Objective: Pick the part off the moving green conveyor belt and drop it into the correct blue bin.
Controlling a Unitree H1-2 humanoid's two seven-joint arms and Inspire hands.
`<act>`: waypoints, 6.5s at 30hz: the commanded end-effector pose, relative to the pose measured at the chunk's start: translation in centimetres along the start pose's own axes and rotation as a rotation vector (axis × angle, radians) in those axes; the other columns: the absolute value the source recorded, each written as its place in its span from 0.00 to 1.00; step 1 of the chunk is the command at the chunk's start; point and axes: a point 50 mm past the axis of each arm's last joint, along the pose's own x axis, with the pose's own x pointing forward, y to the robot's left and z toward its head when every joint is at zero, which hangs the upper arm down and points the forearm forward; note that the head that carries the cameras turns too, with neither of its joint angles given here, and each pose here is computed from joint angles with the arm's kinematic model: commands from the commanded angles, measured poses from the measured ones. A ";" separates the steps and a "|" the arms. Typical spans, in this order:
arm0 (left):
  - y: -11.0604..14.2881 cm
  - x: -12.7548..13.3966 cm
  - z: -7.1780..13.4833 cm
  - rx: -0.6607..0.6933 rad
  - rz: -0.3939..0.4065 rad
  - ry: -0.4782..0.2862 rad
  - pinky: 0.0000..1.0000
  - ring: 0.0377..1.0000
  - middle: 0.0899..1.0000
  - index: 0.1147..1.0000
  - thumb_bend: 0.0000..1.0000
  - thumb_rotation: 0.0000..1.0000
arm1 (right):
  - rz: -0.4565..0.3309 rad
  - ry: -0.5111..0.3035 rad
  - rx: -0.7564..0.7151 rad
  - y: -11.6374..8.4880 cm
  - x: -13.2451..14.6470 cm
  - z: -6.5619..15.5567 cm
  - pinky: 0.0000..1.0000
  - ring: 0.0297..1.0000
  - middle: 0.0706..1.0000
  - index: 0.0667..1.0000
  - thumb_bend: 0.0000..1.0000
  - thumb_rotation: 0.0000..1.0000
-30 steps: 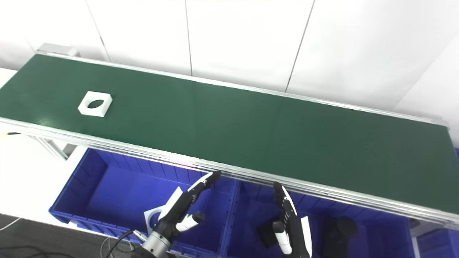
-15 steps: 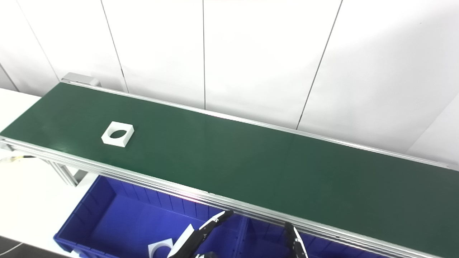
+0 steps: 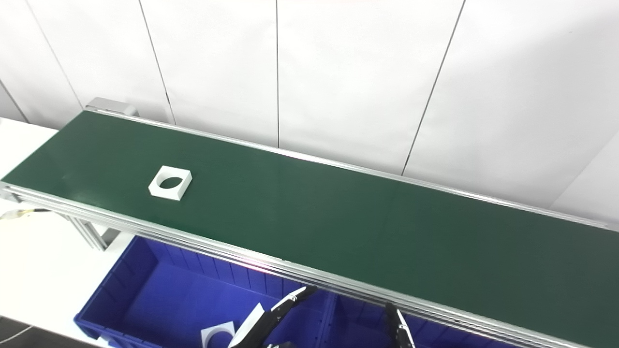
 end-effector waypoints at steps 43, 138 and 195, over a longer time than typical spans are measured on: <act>17.2 12.5 14.3 0.762 0.102 -0.560 0.87 0.89 0.89 0.88 0.94 0.71 | -0.005 -0.052 0.007 -0.3 1.5 0.6 0.92 0.93 0.92 0.93 0.84 1.00; 22.9 23.7 5.9 1.495 -0.314 0.164 0.39 0.48 0.56 0.67 0.96 0.00 | -0.022 -0.068 0.049 1.7 1.0 1.2 0.91 0.91 0.91 0.92 0.85 0.99; 21.4 15.6 24.0 1.365 -0.246 -0.323 0.14 0.18 0.42 0.42 0.53 0.00 | -0.022 -0.181 0.080 0.8 2.3 4.2 0.86 0.87 0.88 0.90 0.86 0.92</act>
